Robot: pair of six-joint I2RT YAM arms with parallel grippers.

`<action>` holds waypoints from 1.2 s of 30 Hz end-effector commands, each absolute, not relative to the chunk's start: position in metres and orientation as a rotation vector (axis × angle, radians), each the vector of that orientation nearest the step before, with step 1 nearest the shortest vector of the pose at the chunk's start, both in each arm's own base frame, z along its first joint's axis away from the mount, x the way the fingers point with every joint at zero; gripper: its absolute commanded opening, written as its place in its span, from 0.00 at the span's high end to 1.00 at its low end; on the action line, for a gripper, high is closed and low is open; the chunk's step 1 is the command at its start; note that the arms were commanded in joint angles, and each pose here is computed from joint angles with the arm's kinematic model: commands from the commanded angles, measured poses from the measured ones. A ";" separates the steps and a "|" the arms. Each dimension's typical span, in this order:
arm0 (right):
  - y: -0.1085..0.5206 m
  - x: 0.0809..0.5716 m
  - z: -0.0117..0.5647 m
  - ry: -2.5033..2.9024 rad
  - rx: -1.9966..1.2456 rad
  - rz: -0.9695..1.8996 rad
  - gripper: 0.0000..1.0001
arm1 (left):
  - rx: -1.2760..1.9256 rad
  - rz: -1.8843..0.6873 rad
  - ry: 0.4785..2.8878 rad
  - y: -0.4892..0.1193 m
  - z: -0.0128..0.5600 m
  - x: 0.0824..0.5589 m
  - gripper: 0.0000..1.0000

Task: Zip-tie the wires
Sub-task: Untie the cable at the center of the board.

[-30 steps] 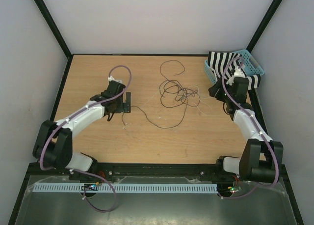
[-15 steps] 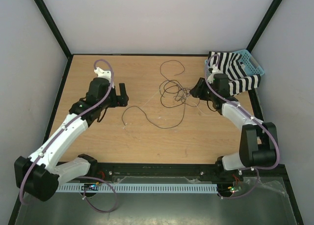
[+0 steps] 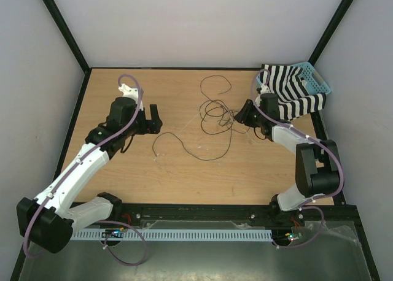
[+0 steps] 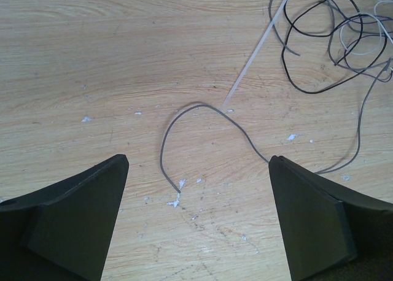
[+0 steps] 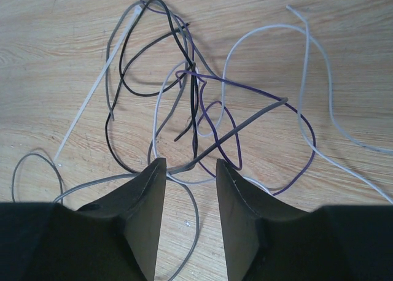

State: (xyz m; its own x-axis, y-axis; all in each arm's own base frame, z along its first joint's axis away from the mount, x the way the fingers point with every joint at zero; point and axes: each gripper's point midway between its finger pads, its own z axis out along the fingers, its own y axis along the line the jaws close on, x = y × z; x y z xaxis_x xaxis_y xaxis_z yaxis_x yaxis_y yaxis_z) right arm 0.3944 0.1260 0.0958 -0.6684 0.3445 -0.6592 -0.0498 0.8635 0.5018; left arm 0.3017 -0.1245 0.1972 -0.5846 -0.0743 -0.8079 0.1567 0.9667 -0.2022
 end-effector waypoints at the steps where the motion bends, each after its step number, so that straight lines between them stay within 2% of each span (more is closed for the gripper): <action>1: 0.135 0.410 0.099 2.199 0.226 0.650 0.53 | 0.074 -0.324 2.165 -0.127 0.201 0.305 0.01; 4: 0.138 0.415 0.094 2.200 0.234 0.640 0.56 | 0.076 -0.325 2.166 -0.128 0.201 0.305 0.01; 6: 0.141 0.419 0.094 2.195 0.235 0.641 0.63 | 0.078 -0.326 2.166 -0.128 0.200 0.305 0.01; 10: 0.142 0.431 0.111 2.153 0.219 0.640 0.85 | 0.088 -0.330 2.154 -0.128 0.205 0.304 0.01; 15: 0.137 0.454 0.170 2.068 0.162 0.576 0.99 | 0.146 -0.386 2.116 -0.138 0.222 0.304 0.01; 21: 0.138 0.465 0.260 1.878 0.090 0.577 1.00 | 0.169 -0.403 2.085 -0.140 0.233 0.302 0.01; 29: 0.155 0.456 0.368 1.687 -0.105 0.662 1.00 | 0.187 -0.466 1.964 -0.147 0.269 0.305 0.01; 36: 0.148 0.455 0.419 1.609 -0.094 0.627 1.00 | 0.340 -0.692 1.779 -0.193 0.317 0.317 0.01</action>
